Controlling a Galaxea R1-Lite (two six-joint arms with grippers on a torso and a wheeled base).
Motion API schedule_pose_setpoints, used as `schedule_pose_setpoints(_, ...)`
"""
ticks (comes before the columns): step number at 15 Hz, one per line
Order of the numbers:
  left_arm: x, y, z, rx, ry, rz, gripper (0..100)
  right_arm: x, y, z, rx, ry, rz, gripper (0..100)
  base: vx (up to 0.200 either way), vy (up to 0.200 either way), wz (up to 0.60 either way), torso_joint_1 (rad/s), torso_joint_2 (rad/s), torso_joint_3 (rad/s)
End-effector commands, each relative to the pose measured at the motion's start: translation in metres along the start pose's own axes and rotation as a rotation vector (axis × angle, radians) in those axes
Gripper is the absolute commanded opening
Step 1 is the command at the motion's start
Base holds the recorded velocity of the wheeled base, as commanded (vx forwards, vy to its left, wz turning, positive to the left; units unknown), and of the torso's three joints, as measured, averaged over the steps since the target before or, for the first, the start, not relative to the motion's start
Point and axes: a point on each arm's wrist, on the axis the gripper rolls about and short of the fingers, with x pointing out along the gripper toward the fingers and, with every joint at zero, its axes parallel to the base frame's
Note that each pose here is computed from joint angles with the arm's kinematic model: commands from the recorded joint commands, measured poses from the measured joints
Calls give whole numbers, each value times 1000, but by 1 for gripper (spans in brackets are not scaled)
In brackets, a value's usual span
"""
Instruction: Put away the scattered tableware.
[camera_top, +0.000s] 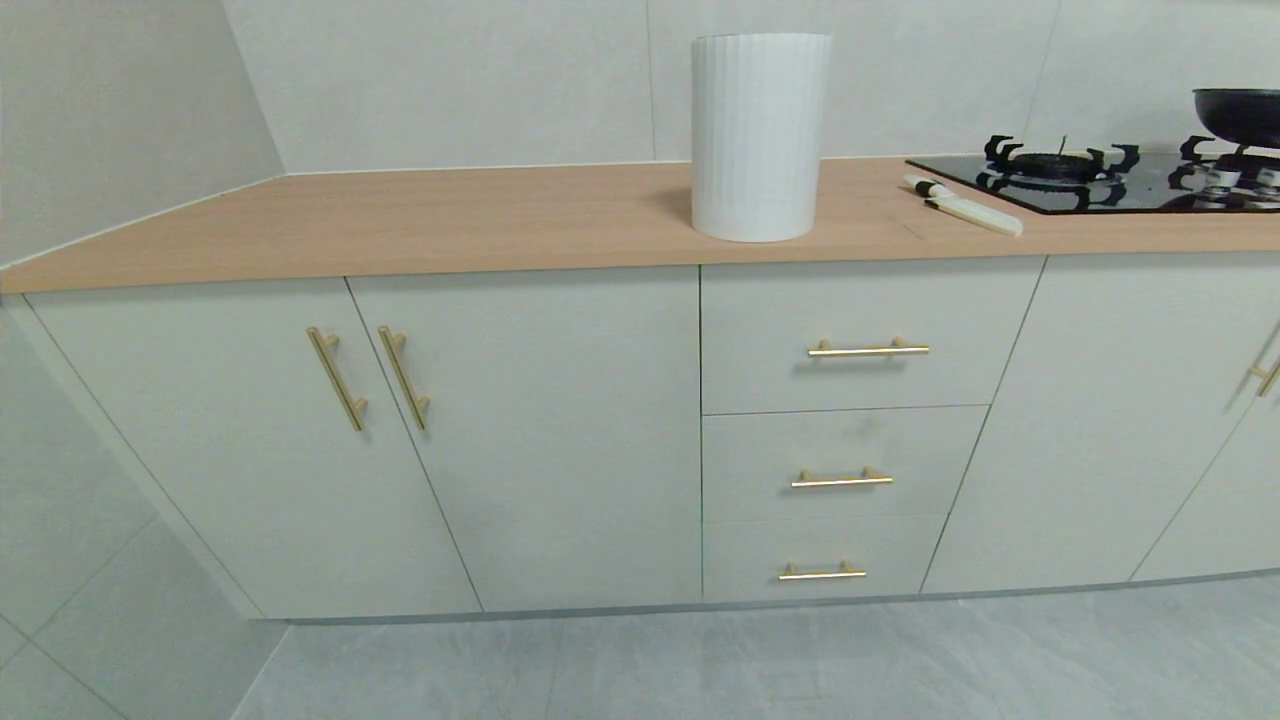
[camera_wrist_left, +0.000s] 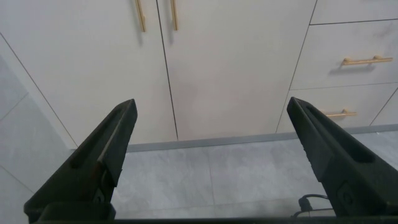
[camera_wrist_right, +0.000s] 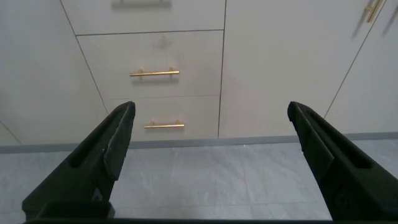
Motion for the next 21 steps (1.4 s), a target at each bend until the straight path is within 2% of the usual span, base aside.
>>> schedule_pose_setpoints(1,0,0,0,0,0,0,100,0,0,-1,-1,9,2,100,0,0,0,0,0,0)
schedule_pose_setpoints(18,0,0,0,-2,-1,0,100,0,0,-1,0,9,8,100,0,0,0,0,0,0)
schedule_pose_setpoints(21,0,0,0,-3,-1,2,100,0,0,-1,0,9,8,100,200,0,0,1,2,4)
